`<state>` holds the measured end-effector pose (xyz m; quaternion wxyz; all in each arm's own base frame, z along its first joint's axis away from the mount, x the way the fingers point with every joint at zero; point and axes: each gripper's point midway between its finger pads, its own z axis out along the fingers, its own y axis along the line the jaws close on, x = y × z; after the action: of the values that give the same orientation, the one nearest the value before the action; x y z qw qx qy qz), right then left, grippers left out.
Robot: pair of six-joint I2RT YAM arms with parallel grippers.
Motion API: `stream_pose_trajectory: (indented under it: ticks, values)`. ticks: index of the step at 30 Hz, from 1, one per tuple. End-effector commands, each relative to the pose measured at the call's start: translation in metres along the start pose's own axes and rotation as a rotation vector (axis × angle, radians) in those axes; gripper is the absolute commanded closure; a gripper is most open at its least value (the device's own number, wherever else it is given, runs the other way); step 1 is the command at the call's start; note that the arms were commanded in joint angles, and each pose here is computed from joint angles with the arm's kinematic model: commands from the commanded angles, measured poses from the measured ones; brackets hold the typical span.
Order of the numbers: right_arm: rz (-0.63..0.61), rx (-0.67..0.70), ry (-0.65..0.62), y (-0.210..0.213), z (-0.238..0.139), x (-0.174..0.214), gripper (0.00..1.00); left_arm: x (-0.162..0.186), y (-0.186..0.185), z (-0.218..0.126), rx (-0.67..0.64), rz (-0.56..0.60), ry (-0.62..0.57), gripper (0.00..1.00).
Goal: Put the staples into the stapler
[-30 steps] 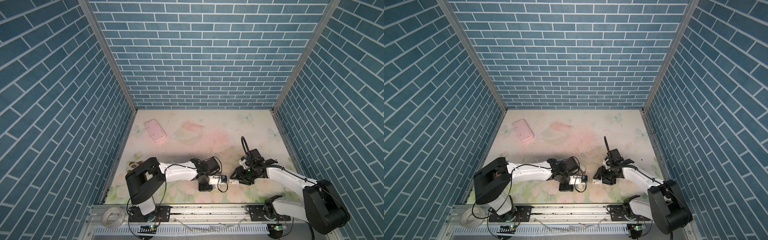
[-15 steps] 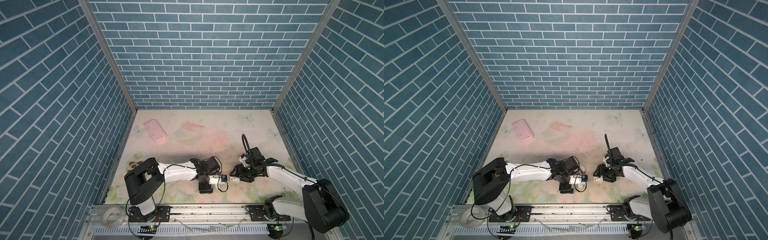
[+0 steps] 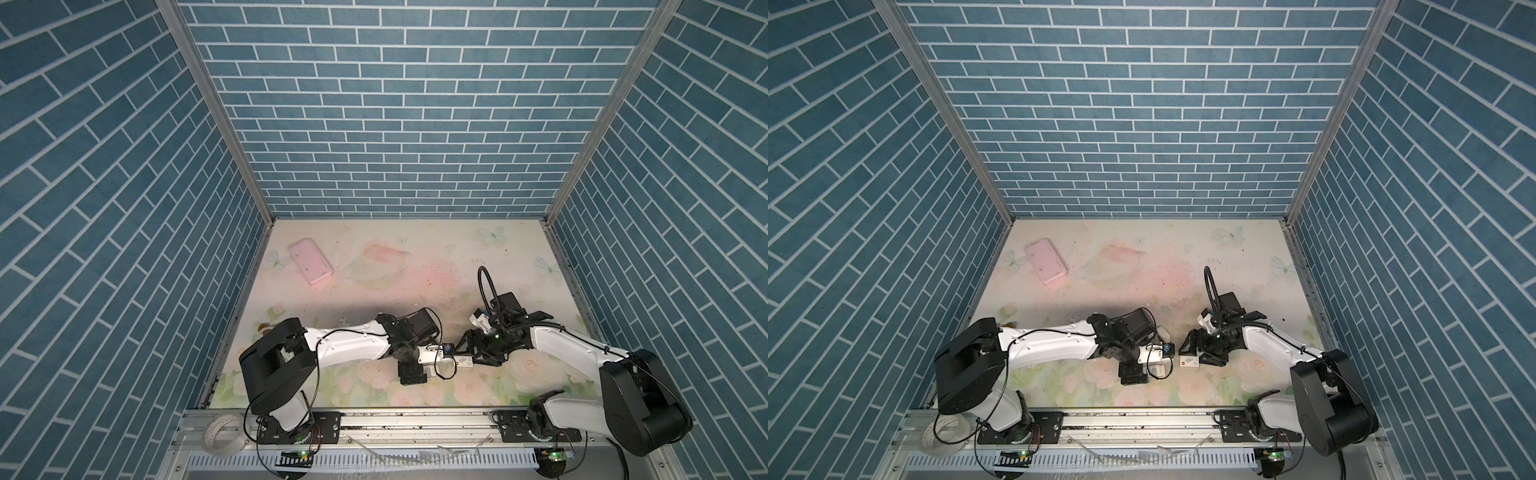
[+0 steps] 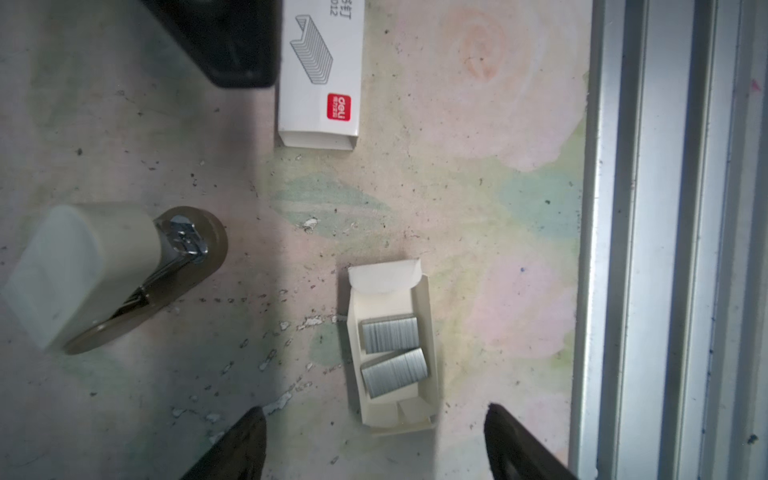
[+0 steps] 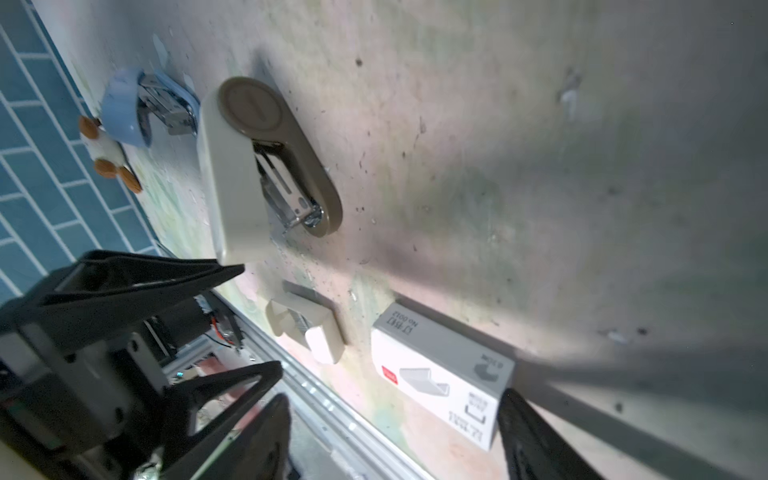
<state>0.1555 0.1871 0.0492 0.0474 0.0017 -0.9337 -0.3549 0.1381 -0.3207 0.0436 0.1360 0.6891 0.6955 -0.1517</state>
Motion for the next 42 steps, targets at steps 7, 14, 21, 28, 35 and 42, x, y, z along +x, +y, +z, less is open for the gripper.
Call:
stream_pose_trajectory:
  ticks: [7,14,21,28,35,42]
  values:
    - [0.031,0.19,-0.052,-0.024,-0.017,-0.007,0.14,-0.01,0.011,-0.019,-0.041,-0.002,-0.041,0.15]
    - [-0.012,0.217,-0.16,-0.012,-0.041,-0.022,0.15,-0.021,0.023,-0.042,-0.076,0.016,-0.065,0.15]
    - [0.024,0.185,-0.43,-0.006,-0.072,-0.058,0.18,-0.041,0.05,-0.065,-0.123,0.068,-0.029,0.15]
    - [0.006,0.061,-0.44,0.021,-0.076,-0.071,0.32,-0.049,0.063,-0.065,-0.032,0.113,0.019,0.16]
    - [0.035,0.071,-0.441,0.02,-0.082,-0.082,0.48,-0.05,0.068,-0.065,0.04,0.219,0.004,0.2]
    - [0.074,0.059,-0.456,0.009,-0.084,-0.077,0.48,-0.054,0.078,-0.047,0.077,0.286,0.046,0.21]
